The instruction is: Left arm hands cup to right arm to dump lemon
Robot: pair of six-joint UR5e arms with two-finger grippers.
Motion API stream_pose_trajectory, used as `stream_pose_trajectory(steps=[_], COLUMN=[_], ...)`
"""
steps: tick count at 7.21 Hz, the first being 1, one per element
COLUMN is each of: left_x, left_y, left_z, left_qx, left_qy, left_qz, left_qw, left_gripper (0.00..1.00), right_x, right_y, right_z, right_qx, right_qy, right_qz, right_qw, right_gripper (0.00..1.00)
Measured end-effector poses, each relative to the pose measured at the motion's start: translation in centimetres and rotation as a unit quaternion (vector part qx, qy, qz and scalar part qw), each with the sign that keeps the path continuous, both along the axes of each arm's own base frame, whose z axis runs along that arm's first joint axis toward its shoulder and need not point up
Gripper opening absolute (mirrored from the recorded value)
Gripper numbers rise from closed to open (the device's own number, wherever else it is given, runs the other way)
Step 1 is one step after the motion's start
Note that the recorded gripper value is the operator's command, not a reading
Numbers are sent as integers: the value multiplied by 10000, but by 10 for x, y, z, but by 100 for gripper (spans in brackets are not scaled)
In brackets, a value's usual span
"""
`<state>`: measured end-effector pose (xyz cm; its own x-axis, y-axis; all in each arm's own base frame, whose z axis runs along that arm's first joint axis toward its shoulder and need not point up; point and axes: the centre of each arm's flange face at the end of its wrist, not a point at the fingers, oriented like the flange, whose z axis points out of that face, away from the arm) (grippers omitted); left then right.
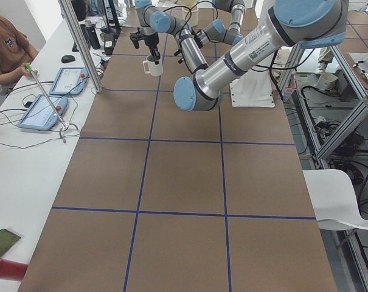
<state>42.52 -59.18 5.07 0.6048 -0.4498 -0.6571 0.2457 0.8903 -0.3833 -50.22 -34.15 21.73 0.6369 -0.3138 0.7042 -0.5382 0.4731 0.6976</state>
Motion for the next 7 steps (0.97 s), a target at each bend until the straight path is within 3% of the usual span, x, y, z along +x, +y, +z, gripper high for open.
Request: stream_pose_trajectory(steps=[3,7], left_x=[8,17], left_y=[15,36], left_z=[-12,-22], left_qx=[-281,-247], left_qy=[273,389], left_qz=[197,348], left_qw=[9990,9983], left_gripper=[0,0], right_x=[-21,-25], right_y=[12,16], right_z=[-4,-6], right_qx=[114,199], right_qy=[82,-45], right_qz=[492,838], right_qw=[9987,9963], right_gripper=[100,100])
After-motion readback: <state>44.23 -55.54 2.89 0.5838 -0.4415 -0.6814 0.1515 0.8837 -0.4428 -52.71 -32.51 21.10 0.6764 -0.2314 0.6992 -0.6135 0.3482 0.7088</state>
